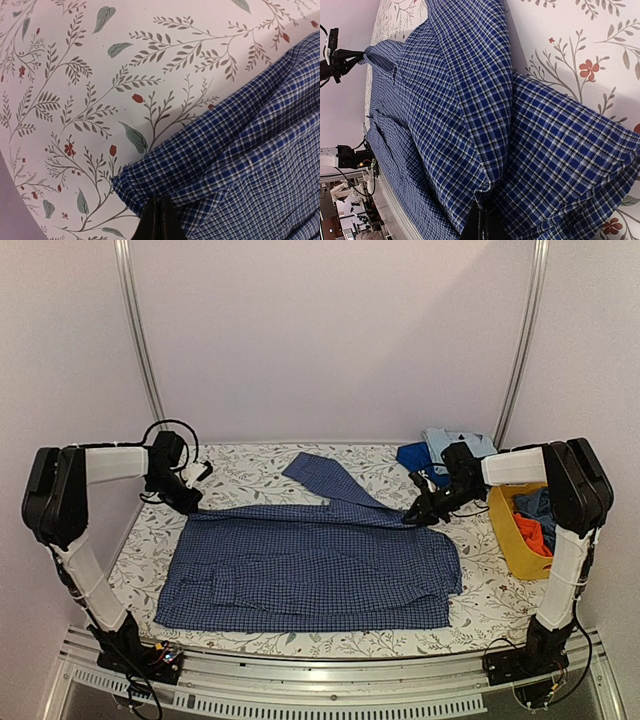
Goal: Fold and stack the mixed laundry pile
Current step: Fold the 1/3-folded T-shirt at the center of the board.
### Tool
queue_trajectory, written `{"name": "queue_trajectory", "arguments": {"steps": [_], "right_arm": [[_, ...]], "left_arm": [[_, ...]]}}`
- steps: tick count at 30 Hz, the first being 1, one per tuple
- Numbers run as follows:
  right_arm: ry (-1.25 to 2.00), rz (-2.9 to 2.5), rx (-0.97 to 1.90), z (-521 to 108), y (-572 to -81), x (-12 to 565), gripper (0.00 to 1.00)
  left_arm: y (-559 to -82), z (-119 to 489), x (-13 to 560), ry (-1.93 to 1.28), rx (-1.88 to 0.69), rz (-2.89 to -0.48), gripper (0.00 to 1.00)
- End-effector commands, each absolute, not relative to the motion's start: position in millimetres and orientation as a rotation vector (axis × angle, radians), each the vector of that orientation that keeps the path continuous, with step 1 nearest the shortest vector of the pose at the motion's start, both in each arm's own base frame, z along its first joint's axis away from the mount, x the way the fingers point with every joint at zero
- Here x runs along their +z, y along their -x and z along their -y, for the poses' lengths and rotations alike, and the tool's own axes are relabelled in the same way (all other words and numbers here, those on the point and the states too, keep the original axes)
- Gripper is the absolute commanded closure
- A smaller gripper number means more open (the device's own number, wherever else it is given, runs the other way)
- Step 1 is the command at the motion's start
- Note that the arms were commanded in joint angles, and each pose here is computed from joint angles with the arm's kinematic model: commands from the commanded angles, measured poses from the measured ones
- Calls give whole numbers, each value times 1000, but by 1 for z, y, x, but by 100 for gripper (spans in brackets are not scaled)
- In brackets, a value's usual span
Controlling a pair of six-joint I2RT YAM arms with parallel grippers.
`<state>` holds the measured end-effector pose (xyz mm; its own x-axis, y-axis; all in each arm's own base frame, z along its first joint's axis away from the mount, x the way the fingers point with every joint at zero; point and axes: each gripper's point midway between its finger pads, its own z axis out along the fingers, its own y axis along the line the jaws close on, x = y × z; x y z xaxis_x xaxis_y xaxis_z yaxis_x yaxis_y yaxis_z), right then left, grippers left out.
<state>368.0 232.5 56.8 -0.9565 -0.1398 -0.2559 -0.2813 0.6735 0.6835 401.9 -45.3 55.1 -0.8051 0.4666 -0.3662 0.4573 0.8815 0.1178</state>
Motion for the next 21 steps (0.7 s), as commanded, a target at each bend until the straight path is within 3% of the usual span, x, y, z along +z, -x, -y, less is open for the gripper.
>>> {"name": "queue_trajectory", "arguments": {"steps": [1, 11, 21], "right_arm": [[349, -2699, 1140, -235, -364, 56, 100], [343, -2720, 1067, -230, -374, 61, 100], [388, -2762, 1018, -221, -374, 58, 100]], "left_arm": [[-395, 42, 43, -671, 66, -2703, 100], [-401, 51, 64, -683, 21, -2657, 100], [-375, 54, 48, -808, 91, -2712, 100]]}}
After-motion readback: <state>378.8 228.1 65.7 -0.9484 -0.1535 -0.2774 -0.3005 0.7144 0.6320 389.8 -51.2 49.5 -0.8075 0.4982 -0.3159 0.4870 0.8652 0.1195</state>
